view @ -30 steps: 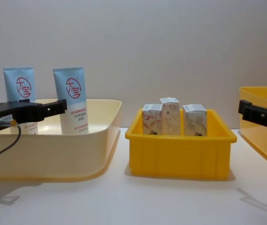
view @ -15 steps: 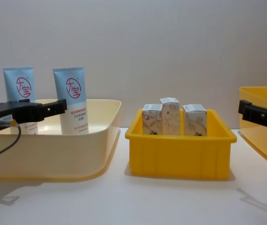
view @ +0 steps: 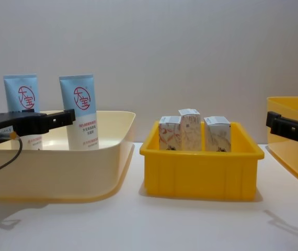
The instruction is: Bimanual collaborative sorting of washing and personal care products
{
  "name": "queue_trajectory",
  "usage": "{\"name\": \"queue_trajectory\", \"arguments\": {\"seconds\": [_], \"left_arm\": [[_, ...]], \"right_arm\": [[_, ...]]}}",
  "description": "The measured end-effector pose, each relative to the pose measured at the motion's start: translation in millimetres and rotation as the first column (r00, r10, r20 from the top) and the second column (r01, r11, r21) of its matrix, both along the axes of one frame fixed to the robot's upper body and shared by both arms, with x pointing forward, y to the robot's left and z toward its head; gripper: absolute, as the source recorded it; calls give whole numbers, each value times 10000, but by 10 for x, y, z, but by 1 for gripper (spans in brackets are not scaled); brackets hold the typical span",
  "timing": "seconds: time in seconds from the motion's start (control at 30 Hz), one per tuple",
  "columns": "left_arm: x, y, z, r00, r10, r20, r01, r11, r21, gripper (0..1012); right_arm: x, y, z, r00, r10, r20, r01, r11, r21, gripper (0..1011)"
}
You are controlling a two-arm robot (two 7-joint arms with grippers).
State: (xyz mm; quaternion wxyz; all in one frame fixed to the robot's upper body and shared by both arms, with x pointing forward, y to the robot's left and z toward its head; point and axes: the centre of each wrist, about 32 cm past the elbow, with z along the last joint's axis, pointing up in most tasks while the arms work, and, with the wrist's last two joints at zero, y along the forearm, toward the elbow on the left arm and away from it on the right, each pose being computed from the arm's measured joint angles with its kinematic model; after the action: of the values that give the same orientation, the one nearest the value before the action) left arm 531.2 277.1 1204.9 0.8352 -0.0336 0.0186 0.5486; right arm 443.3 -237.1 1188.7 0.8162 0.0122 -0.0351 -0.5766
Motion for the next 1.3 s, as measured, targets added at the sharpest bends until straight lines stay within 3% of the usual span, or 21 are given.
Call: {"name": "queue_trajectory", "arguments": {"seconds": [0.43, 0.77, 1.3], "left_arm": [[37, 26, 28, 9991, -418, 47, 419, 9991, -90, 1002], [83, -1, 18, 9982, -601, -18, 601, 9982, -79, 1002], [283, -130, -4, 9977, -650, -203, 647, 9978, -149, 1002]], "right_arm": [[0, 0, 0, 10000, 0, 1, 0, 10000, 0, 1001], [0, 0, 0, 10000, 0, 0, 0, 10000, 0, 1001], [0, 0, 0, 10000, 0, 0, 0, 10000, 0, 1001]]}}
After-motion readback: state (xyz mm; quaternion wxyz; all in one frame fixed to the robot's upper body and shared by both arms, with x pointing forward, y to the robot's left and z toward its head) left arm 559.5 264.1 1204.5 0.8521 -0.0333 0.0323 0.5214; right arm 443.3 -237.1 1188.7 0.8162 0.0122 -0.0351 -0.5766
